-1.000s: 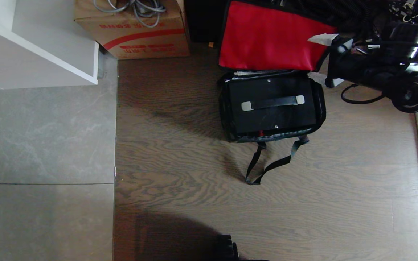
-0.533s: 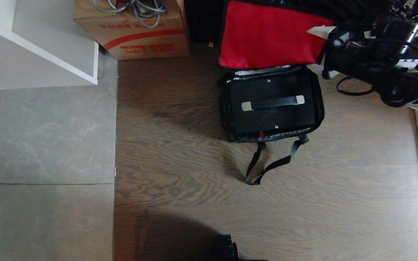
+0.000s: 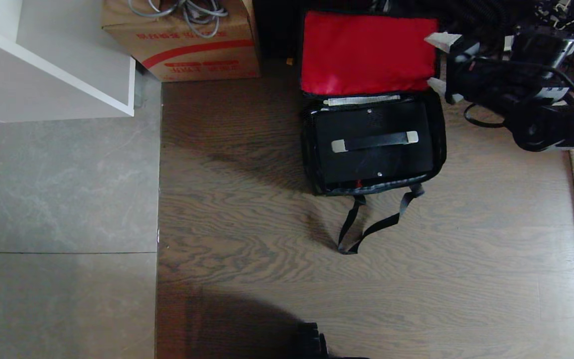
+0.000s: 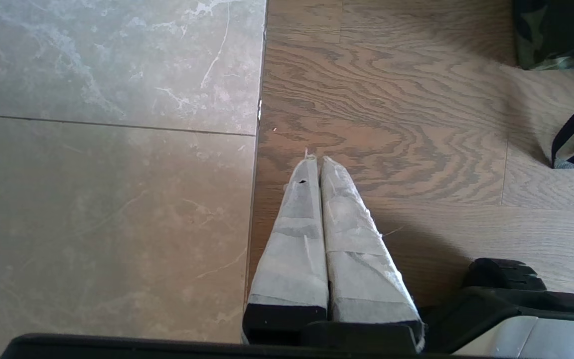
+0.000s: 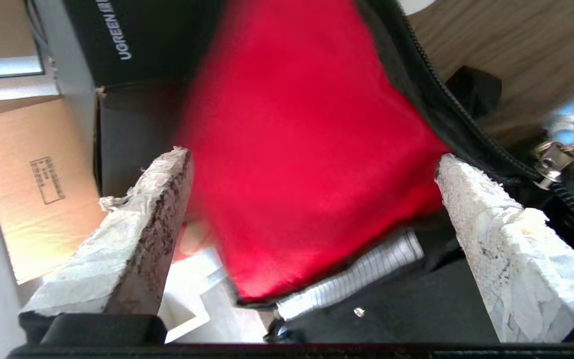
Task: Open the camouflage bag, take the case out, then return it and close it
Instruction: Open the top of the storage box, then grip the handle
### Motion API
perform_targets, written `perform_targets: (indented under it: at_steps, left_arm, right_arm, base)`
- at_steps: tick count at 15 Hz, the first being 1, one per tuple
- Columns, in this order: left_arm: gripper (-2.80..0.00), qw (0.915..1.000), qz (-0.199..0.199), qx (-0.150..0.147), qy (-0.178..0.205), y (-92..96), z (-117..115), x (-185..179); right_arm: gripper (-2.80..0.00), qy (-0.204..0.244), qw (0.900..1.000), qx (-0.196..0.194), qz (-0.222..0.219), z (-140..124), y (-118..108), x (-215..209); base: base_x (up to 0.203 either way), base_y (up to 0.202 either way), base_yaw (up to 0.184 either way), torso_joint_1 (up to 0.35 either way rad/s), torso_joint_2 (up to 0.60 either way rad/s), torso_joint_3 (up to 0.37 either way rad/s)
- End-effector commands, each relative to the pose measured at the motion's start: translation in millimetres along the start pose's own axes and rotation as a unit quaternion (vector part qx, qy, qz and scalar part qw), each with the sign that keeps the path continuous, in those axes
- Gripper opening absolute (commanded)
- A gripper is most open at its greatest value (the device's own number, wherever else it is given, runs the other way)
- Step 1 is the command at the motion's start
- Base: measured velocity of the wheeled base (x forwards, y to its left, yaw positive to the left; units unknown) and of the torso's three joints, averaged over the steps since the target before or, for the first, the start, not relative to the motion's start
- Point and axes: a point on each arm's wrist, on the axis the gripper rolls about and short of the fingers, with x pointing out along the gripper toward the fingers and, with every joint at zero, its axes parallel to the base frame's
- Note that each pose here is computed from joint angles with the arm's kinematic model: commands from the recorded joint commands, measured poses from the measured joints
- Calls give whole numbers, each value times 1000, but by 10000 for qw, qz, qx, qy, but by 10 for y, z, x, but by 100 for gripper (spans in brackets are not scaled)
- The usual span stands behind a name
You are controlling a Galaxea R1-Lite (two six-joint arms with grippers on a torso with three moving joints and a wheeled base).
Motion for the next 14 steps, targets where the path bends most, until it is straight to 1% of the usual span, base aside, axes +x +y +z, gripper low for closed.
perform_targets:
  at_steps: [1,3,6,8,11,12,14]
  left_arm:
    - [-280,10000,7,-2,43,1,-25,6]
    - [-280,10000,7,-2,37,1,-22,6]
    - [-280,10000,9,-2,41,1,-24,6]
    - [-280,10000,16,-2,43,1,-25,6]
    - [-280,10000,12,-2,39,1,-23,6]
    - [-280,10000,13,-2,37,1,-22,6]
    - [-280,10000,7,-2,37,1,-21,6]
  right_arm:
    - [0,119,9998,78,-148,-48,-44,-50]
    - [0,351,9984,194,-397,-106,-67,-177]
    - [0,672,9958,323,-540,-81,59,-365]
    - [0,752,9946,338,-625,-51,73,-473]
    - [0,680,9950,206,-695,128,-20,-587]
    - [0,697,9946,127,-761,137,-82,-593]
    - [0,813,9924,-18,-921,71,-226,-586]
  base:
    - [0,0,0,0,0,0]
    - [0,0,0,0,0,0]
    - [0,0,0,0,0,0]
    - [0,0,0,0,0,0]
    - [0,0,0,0,0,0]
    - [0,0,0,0,0,0]
    - [0,0,0,0,0,0]
